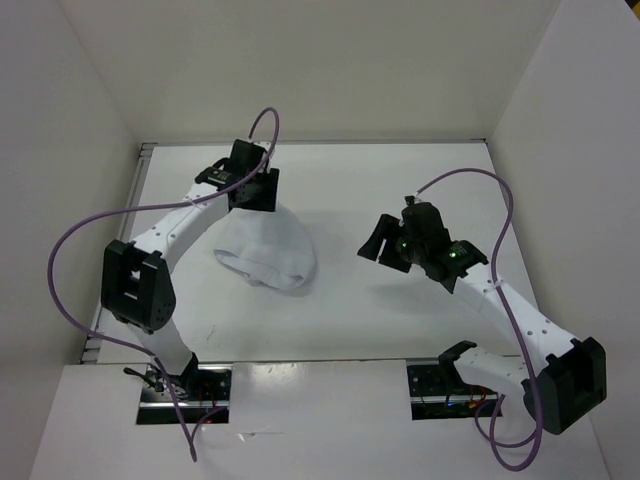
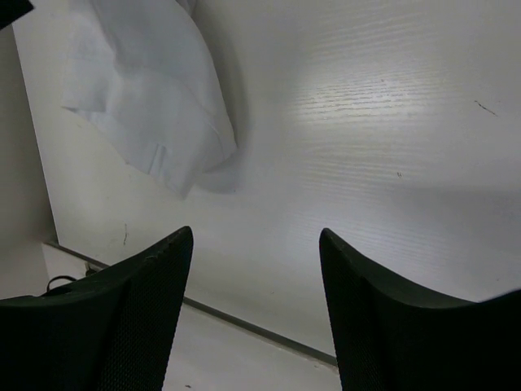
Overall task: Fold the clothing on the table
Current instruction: Grab the skirt from the pile
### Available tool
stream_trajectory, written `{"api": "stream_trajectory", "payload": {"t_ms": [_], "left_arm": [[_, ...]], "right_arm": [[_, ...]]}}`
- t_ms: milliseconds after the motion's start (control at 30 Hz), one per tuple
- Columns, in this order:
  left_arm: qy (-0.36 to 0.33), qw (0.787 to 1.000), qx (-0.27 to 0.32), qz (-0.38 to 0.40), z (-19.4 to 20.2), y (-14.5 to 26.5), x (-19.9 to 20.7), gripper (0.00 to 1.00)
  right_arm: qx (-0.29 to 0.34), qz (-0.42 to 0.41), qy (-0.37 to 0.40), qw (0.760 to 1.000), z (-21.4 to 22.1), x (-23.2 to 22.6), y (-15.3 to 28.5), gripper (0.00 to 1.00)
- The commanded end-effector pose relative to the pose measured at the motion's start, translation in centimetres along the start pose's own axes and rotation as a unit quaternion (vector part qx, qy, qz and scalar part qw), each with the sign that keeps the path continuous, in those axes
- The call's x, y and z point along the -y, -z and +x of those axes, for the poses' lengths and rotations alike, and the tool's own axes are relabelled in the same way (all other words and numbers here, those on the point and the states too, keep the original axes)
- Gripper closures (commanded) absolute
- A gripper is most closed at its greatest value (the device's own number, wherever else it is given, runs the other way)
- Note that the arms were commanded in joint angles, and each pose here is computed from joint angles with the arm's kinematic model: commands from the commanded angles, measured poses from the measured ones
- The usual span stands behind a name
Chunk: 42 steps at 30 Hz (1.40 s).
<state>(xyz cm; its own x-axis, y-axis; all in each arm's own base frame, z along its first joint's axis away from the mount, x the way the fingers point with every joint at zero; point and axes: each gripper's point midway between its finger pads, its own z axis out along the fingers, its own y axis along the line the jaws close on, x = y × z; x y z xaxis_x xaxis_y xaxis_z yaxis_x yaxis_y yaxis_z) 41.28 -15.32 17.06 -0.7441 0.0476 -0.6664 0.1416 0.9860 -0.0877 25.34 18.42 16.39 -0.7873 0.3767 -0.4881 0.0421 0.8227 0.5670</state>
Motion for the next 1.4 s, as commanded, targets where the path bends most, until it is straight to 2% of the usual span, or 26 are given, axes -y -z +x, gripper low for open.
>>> {"api": "stream_trajectory", "payload": {"t_ms": [0,267,567,700,933,1100,1167,1267,1367], "left_arm": [[-0.027,0.999,-0.021,-0.001,0.5,-2.6,-1.3,0.36],[-0.029,0.997,-0.070,0.011,4.3,-5.8,-1.1,0.34],[-0.029,0.994,-0.102,0.013,6.7,-6.6,-1.3,0.42],[-0.025,0.993,-0.116,0.010,7.8,-7.2,-1.4,0.49],[-0.026,0.991,-0.129,0.002,9.1,-7.7,-1.9,0.52],[-0.027,0.989,-0.144,-0.001,10.0,-8.1,-2.0,0.65],[-0.022,0.989,-0.144,-0.001,9.7,-8.0,-1.9,0.76],[-0.014,0.991,-0.133,0.010,8.3,-6.8,-1.3,1.00],[-0.018,0.995,-0.096,0.028,4.9,-3.7,0.0,1.00]], "right_arm": [[0.032,-0.029,0.001,0.999,-1.4,-1.5,0.9,0.31],[0.035,-0.027,-0.008,0.999,-1.4,-1.3,1.0,0.31],[0.028,-0.027,-0.018,0.999,-1.0,-1.2,0.8,0.31],[0.025,-0.024,-0.023,0.999,-0.7,-1.0,0.7,0.31],[0.018,-0.024,-0.034,0.999,-0.2,-0.8,0.4,0.31],[0.018,-0.024,-0.034,0.999,-0.2,-0.8,0.4,0.31],[0.015,-0.027,-0.034,0.999,-0.1,-0.9,0.4,0.31],[0.015,-0.027,-0.034,0.999,-0.1,-0.9,0.4,0.31],[0.015,-0.027,-0.034,0.999,-0.1,-0.9,0.4,0.31]]}}
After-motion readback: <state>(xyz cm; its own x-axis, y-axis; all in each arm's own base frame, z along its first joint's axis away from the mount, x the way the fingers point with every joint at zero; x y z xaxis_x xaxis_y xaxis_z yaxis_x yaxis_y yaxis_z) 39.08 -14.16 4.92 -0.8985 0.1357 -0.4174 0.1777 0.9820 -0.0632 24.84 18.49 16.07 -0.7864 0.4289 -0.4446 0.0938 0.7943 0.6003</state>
